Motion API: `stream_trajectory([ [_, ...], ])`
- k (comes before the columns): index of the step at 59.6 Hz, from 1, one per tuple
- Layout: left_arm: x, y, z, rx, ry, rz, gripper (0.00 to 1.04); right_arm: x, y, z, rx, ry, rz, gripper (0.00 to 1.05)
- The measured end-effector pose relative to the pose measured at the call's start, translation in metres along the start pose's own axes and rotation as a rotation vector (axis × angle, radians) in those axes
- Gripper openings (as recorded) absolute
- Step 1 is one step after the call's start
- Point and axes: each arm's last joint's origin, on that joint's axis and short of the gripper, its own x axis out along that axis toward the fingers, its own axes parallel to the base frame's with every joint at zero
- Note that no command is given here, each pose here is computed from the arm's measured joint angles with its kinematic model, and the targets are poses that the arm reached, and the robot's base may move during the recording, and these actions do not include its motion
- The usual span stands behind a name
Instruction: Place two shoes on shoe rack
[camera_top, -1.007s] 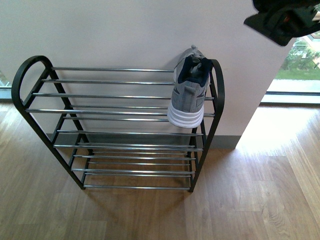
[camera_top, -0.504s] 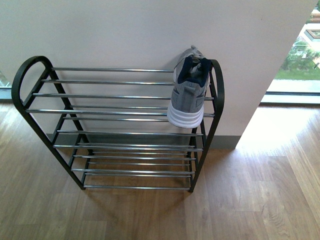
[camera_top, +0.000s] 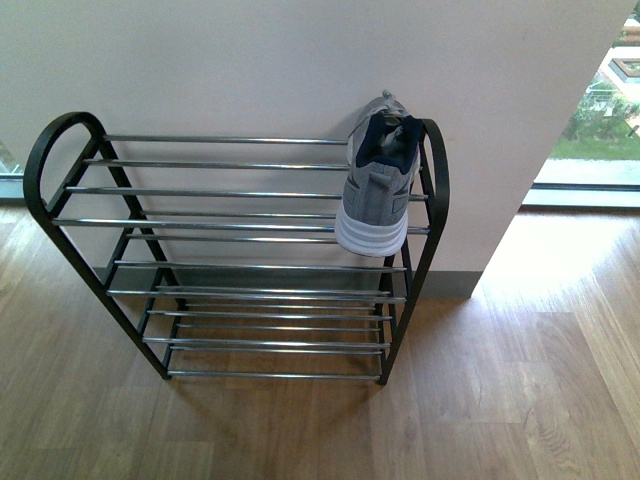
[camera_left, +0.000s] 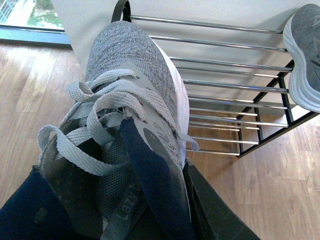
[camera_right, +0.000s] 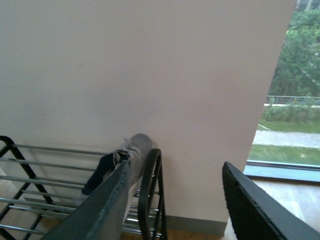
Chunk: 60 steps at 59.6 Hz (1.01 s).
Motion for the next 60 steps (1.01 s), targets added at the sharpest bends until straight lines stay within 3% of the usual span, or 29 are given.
stream_trajectory([
  [16,0.000,0.000,0.000,0.000,0.000,0.000,0.02,-0.024,0.000,-0.015,-0.019,-0.008,0.001,0.01],
  [60,0.000,0.000,0.000,0.000,0.000,0.000,0.02,-0.068,-0.001,-0.036,-0.023,-0.026,0.001,0.02],
])
